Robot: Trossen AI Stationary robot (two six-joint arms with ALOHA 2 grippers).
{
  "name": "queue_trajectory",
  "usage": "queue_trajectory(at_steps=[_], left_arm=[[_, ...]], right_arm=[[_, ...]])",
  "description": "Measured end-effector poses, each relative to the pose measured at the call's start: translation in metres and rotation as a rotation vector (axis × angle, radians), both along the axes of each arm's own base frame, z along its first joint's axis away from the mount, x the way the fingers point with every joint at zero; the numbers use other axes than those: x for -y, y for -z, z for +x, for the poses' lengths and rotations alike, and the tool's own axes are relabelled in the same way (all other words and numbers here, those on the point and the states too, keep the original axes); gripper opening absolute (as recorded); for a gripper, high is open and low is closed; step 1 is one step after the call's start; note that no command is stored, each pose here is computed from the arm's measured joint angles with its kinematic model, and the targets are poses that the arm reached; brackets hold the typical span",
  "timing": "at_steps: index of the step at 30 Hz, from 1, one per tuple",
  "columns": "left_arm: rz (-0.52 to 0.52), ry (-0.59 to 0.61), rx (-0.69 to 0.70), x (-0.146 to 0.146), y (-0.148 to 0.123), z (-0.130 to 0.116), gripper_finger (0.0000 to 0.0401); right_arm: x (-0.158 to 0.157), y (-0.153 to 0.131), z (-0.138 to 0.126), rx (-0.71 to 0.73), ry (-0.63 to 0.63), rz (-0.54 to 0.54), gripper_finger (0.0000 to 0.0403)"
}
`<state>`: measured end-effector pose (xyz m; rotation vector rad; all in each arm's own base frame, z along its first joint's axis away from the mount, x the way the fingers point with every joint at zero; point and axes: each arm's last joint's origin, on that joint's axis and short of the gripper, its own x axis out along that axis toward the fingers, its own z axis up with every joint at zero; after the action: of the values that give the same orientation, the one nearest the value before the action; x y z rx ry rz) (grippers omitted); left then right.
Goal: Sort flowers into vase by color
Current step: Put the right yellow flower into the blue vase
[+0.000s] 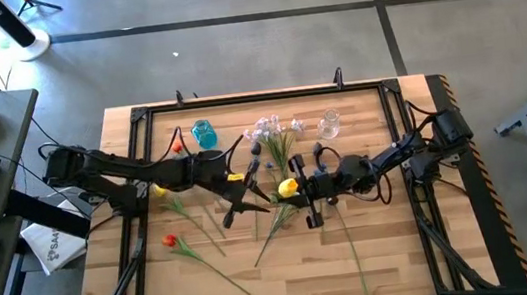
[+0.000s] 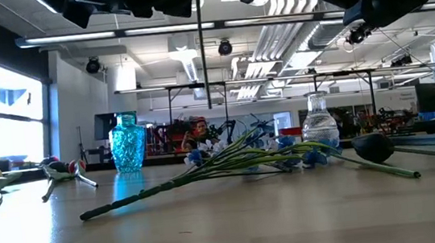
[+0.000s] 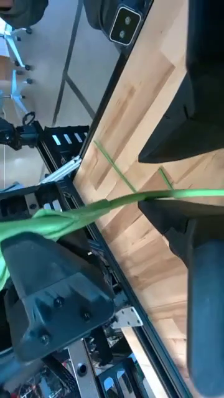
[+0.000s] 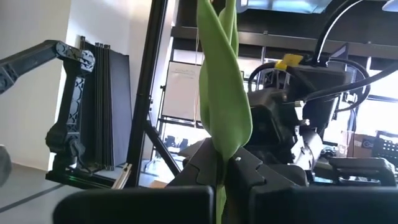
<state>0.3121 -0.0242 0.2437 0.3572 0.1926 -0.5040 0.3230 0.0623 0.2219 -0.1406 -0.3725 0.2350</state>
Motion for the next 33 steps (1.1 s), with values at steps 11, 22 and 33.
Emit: queue_trajectory(at_steps=[11,22,33], left_arm=[[-0.031,0.002,-0.048,-0.004,0.003,-0.001,0.0005],[-0.178,-0.143,-0.317,-0.013,-0.001,0.000,0.0001],[-0.260,-0.325,-0.327,-0.025,-0.004,0.002,0.0001]], right_arm=[[0.000,0.002,0.000,-0.020,0.002,0.005,0.0001],[0.005,0.010,0.004,-0.127,0.123,0.079,0.0001],[-0.007,0.011,0.002,-0.094,0.184,-0.119,0.0001]])
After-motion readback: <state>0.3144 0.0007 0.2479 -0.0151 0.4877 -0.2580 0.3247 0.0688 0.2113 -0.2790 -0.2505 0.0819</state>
